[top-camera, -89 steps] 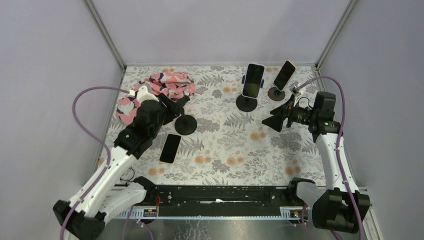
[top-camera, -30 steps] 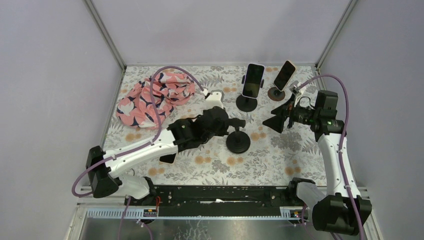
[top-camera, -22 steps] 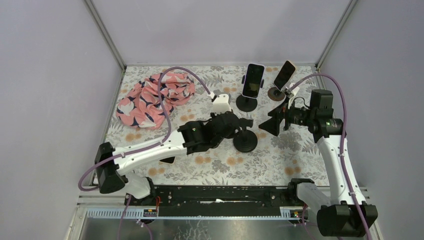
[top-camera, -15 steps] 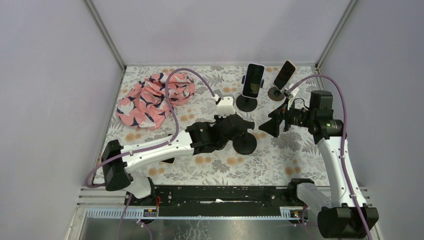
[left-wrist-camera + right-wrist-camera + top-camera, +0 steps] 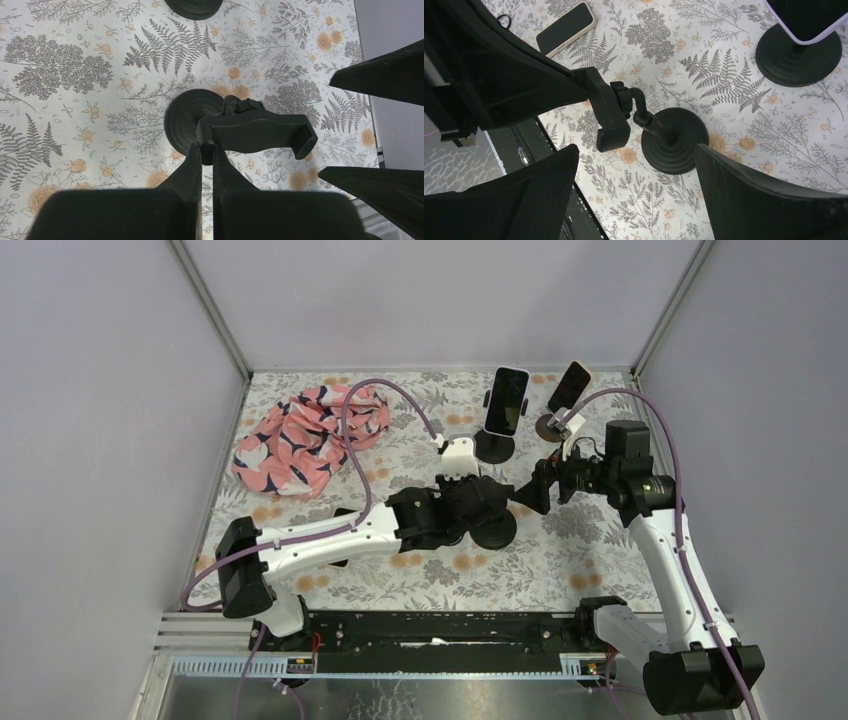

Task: Place the phone on the phone stand
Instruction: Adjust the phone stand at the center of the board.

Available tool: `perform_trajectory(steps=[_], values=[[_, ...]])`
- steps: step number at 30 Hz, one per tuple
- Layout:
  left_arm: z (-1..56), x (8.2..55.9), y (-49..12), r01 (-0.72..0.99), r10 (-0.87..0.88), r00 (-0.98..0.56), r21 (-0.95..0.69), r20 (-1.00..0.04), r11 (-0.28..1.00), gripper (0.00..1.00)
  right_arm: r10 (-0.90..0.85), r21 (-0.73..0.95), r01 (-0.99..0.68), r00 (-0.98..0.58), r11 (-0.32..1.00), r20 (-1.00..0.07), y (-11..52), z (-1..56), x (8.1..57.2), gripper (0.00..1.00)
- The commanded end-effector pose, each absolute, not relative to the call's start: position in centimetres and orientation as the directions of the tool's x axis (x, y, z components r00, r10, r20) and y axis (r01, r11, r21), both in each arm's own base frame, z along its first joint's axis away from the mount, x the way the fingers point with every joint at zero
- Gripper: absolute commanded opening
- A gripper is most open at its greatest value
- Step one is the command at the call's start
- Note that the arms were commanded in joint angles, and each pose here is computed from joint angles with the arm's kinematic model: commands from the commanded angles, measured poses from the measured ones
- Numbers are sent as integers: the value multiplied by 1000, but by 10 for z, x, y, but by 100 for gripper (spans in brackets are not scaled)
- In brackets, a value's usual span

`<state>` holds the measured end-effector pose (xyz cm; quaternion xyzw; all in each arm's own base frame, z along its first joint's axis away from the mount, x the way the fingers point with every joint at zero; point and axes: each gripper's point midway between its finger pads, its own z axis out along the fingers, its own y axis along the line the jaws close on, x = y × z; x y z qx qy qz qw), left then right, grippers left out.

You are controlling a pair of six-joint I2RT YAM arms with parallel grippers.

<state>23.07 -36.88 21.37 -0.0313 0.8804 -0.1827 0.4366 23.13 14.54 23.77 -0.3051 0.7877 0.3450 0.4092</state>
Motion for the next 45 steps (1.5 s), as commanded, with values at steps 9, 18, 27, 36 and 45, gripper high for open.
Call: perform_trajectory(steps=[9,18,27,36,45], values=[[237,239,-382,38,-339,-555,-430,-760,902,0,-205,297,-727,-514,619,-833,153,246,237,83],[241,239,-387,21,-349,-542,-428,-764,904,0,-286,244,-710,-539,660,-792,160,231,236,64],[243,241,-384,9,-340,-521,-403,-783,915,0,-320,181,-691,-530,699,-786,154,225,241,43],[244,243,-365,-11,-304,-491,-343,-817,939,0,-320,132,-667,-511,733,-798,144,226,244,29],[243,240,-349,-13,-287,-479,-321,-829,947,0,-280,164,-629,-545,760,-790,131,222,252,8]])
